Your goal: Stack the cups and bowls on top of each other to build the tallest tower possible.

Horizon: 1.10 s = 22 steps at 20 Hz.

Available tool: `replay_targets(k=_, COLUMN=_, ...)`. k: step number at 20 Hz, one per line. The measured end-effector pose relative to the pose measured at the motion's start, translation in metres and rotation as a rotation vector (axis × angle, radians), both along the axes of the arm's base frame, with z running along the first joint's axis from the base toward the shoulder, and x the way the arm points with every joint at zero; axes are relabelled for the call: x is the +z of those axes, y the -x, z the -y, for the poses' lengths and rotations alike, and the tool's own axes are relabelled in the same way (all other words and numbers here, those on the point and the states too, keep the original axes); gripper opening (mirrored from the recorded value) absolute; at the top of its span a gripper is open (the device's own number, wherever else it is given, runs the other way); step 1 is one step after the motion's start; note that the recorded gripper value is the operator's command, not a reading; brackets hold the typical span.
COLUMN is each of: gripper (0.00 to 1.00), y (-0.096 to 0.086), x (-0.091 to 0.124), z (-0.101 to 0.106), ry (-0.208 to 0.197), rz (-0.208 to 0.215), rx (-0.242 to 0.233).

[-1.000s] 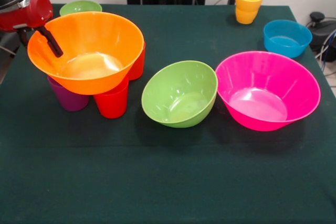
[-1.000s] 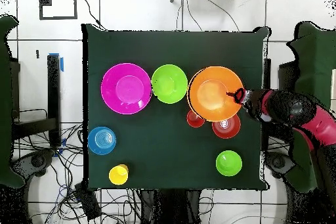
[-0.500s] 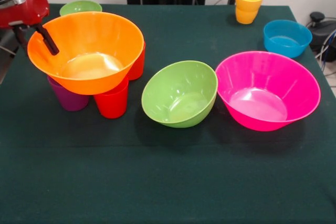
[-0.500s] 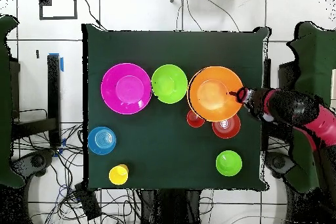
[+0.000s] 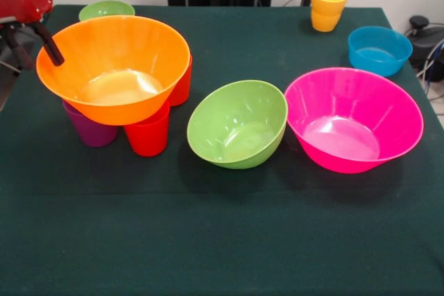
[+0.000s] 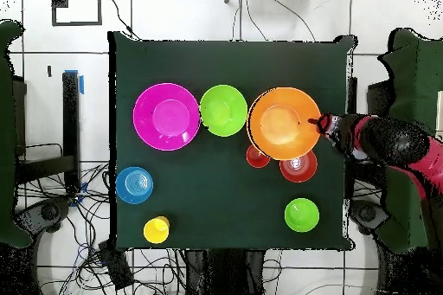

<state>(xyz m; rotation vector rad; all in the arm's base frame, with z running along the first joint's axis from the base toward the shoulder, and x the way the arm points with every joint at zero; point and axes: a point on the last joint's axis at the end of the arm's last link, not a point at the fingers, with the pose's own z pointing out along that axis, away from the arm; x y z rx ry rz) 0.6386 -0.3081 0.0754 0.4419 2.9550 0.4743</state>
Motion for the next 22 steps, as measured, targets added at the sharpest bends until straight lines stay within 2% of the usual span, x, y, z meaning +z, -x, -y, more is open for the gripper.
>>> replay_targets(k=8, gripper=1.00, y=-0.004, x=0.023, z=0.009, ry=0.039, rz=0.018, rx=-0.001)
replay_targets(k=22, gripper=1.00, y=-0.011, x=0.060, z=0.017, ry=0.073, rz=0.046, rx=-0.017)
